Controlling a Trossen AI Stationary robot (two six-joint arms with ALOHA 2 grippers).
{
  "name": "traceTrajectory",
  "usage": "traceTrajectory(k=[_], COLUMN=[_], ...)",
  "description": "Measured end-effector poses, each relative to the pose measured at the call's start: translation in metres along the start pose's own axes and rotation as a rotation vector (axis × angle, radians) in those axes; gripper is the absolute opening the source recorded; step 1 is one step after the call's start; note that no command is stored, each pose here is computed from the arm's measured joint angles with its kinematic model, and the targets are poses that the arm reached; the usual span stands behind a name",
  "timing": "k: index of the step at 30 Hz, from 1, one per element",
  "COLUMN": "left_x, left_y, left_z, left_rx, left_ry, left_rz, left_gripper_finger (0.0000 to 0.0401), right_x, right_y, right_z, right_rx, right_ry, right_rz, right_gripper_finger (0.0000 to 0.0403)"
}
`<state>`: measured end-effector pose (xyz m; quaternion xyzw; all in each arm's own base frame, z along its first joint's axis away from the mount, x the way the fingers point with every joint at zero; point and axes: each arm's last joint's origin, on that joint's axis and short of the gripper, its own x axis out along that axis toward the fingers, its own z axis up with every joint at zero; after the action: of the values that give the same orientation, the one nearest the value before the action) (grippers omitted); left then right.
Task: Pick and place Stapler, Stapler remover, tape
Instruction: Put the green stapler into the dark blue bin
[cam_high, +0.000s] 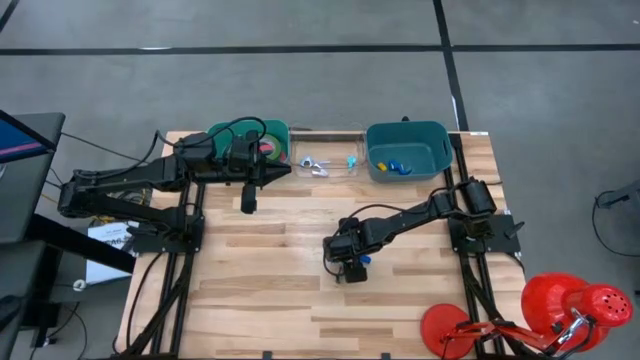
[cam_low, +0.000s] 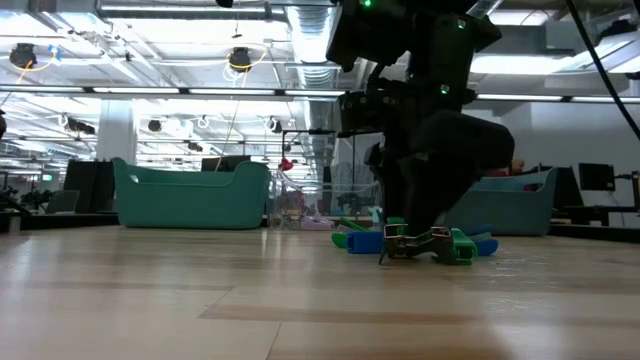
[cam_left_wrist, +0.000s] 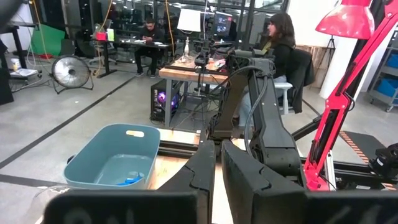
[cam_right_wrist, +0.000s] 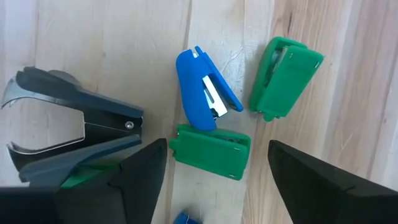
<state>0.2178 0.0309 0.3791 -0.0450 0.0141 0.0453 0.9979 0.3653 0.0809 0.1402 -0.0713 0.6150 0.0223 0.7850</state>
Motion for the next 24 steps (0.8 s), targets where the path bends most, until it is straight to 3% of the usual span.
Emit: traceTrajectory(k=[24], left_x=[0.0000], left_y=[-0.0001], left_z=[0.0006], left_rx=[0.001], left_ry=[-0.006], left_rz=[-0.001], left_gripper_finger=[0.0021], right_x=[-0.0002], right_y=[0.0000], right_z=[0.0002], right_rx=[0.000], right_ry=[-0.001], right_rz=[0.005], right_gripper_finger=[0.0180])
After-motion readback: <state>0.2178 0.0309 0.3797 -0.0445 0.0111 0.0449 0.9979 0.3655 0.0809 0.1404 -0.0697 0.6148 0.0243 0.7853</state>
